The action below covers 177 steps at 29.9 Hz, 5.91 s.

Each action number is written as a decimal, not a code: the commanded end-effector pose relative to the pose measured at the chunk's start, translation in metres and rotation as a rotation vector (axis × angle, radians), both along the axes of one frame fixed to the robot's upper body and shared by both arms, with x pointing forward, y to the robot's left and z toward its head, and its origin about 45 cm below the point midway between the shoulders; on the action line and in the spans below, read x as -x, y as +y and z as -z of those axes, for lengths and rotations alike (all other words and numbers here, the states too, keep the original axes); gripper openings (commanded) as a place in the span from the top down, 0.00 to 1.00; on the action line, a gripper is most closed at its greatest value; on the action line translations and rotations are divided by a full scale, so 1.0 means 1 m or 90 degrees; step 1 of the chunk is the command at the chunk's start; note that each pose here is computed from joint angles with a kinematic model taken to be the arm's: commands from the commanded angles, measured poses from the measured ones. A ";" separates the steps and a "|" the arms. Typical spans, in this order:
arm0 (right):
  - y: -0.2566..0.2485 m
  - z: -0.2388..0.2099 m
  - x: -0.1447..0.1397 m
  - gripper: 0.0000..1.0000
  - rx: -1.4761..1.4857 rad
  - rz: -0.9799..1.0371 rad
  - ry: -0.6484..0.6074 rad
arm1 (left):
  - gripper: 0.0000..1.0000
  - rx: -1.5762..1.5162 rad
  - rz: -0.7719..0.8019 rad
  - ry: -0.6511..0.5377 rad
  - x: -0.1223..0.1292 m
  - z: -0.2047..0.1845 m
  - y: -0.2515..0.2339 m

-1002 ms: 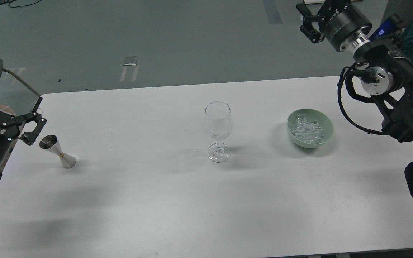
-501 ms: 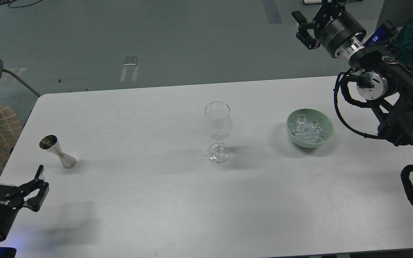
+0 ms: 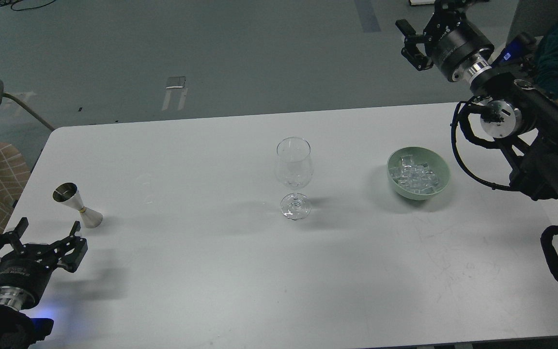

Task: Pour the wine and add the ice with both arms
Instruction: 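Close the left gripper around the metal jigger, then lift the jigger with the left gripper and carry it toward the wine glass, then tilt the jigger over the wine glass with the left gripper to pour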

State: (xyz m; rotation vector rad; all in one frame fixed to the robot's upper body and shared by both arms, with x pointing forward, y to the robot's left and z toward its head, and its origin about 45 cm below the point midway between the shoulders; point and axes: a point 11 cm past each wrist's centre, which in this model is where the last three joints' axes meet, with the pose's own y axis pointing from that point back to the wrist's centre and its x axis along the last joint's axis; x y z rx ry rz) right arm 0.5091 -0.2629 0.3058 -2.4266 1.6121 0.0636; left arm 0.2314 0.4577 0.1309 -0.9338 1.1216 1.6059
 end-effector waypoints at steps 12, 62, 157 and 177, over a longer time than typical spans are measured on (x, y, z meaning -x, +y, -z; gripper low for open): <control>0.002 0.005 0.000 0.00 0.010 0.004 0.007 | 0.02 0.015 -0.013 0.012 -0.026 0.019 -0.006; -0.003 0.005 0.000 0.00 0.016 0.014 0.008 | 0.75 0.007 -0.010 0.040 -0.088 0.035 -0.016; -0.007 0.016 0.003 0.00 0.019 0.022 0.022 | 1.00 -0.123 0.446 -0.113 -0.126 -0.117 -0.316; -0.006 0.016 0.003 0.00 0.018 0.021 0.022 | 1.00 -0.218 0.437 -0.124 -0.128 -0.115 -0.314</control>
